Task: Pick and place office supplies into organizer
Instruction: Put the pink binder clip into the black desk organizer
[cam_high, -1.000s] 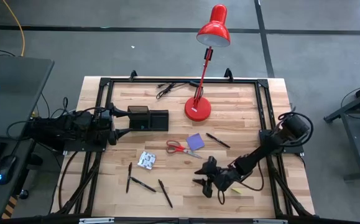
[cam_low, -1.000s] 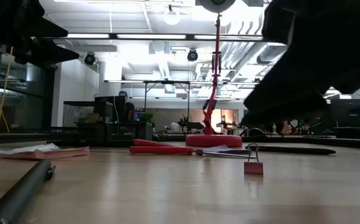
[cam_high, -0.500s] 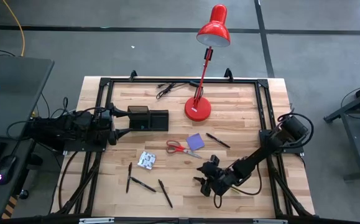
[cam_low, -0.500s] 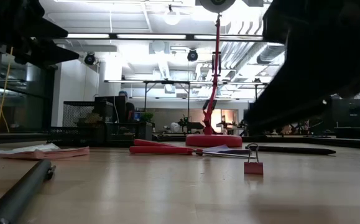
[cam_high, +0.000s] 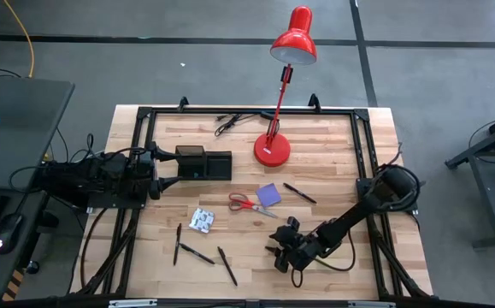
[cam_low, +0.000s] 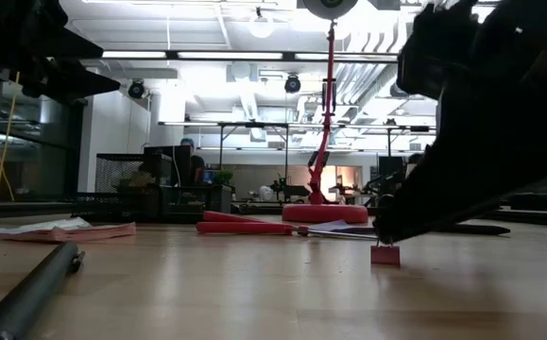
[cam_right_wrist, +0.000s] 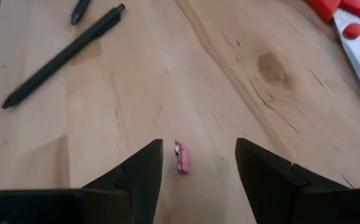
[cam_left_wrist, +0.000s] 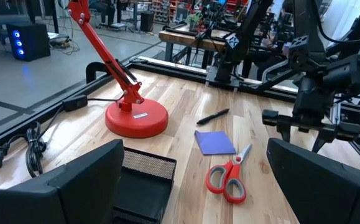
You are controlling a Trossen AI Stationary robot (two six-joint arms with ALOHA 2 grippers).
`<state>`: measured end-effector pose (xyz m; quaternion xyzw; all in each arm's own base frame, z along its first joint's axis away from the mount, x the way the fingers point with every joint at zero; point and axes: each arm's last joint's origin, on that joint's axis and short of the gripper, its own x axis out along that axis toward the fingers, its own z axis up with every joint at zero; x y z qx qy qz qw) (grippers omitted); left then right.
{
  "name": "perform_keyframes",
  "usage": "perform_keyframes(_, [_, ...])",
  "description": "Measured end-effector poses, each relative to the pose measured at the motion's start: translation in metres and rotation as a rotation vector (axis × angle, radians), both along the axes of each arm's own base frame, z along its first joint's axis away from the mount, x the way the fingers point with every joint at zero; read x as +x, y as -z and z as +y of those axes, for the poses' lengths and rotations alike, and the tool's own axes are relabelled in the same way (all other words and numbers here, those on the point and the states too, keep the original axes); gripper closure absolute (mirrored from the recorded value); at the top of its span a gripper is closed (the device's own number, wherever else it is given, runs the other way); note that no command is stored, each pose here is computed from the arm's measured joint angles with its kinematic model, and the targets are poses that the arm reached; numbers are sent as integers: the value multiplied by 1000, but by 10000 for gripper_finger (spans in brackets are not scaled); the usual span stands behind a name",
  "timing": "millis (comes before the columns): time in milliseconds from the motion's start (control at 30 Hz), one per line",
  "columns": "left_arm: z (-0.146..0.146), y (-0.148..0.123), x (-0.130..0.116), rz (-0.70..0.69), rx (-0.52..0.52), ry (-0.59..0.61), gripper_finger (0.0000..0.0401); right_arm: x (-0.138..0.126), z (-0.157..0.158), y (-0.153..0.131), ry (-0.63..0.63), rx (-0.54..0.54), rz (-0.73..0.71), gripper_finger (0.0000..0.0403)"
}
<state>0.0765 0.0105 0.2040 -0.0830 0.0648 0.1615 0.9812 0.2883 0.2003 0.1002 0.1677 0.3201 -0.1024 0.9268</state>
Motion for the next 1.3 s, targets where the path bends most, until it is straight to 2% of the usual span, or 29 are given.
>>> perform_keyframes(400, [0, 0, 0, 0, 0, 0, 20, 1, 0, 5, 7, 14, 12, 260])
perform_keyframes(967, [0, 0, 0, 0, 0, 0, 20, 5, -2, 3, -1, 31, -15, 396])
perform_keyframes(1300, [0, 0, 0, 0, 0, 0, 20, 23, -17, -4, 12, 4, -98, 391])
